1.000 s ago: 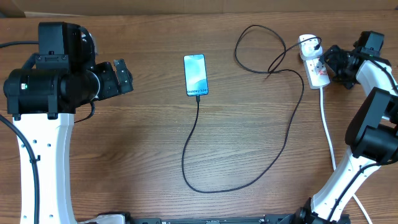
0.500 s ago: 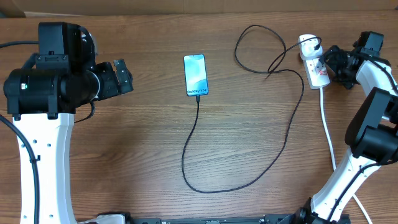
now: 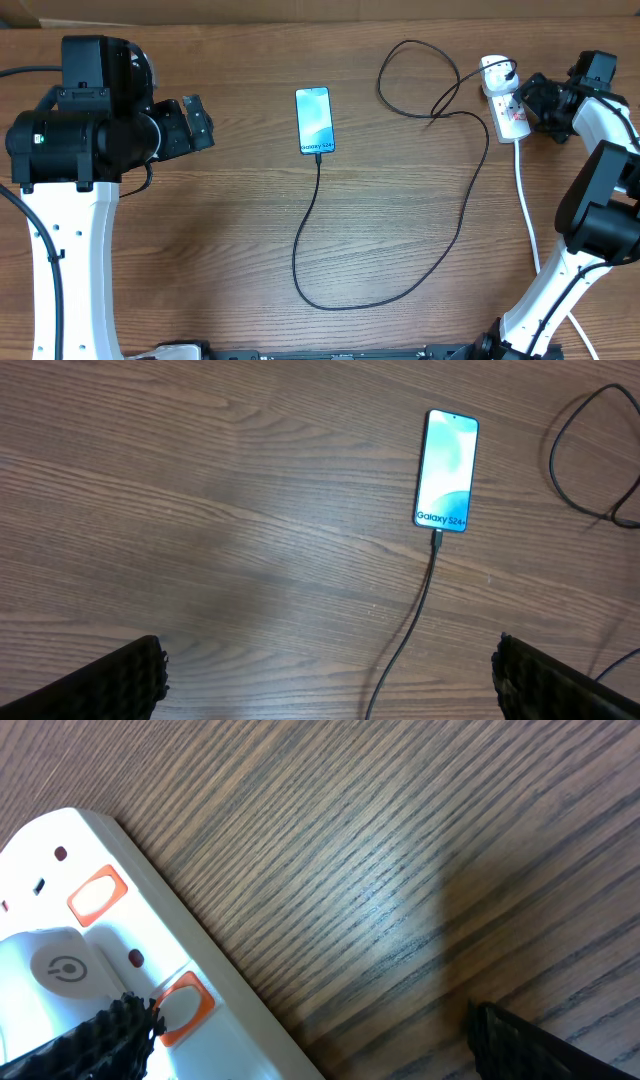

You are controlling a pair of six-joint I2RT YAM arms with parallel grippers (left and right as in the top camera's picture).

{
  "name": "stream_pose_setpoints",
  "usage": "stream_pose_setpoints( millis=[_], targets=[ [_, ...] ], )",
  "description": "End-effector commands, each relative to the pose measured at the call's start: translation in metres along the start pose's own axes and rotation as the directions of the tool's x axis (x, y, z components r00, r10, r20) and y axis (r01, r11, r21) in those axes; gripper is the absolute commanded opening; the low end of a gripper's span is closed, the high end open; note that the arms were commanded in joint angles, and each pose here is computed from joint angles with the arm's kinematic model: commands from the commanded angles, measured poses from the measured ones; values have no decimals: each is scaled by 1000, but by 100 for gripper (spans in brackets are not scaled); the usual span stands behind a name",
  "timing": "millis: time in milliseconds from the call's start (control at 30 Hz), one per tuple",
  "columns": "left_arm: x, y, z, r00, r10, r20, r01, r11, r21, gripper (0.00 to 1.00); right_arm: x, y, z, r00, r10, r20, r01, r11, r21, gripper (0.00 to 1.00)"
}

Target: Plug charger to phone and switch on socket

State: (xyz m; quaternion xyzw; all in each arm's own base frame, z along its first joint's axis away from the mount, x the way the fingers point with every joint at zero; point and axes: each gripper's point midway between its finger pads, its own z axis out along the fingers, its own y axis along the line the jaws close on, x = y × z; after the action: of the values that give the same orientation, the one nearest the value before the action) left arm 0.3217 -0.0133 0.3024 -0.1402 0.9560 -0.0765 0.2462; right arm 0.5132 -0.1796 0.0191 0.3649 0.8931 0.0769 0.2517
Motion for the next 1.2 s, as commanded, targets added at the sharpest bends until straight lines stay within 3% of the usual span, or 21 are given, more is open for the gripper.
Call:
stream_pose_setpoints(
  millis=[0, 667, 1167],
  targets=[
    [0, -1, -3, 1000, -4, 11, 4, 1000, 0, 100, 24, -10, 19, 998, 1, -69, 1, 1000, 29, 100],
    [0, -1, -3, 1000, -4, 11, 4, 1000, 0, 100, 32, -4, 21, 994, -50, -94, 52, 999, 10, 100],
    [0, -1, -3, 1000, -4, 11, 4, 1000, 0, 100, 5, -5, 16, 999, -41, -20, 41, 999, -9, 100]
  ],
)
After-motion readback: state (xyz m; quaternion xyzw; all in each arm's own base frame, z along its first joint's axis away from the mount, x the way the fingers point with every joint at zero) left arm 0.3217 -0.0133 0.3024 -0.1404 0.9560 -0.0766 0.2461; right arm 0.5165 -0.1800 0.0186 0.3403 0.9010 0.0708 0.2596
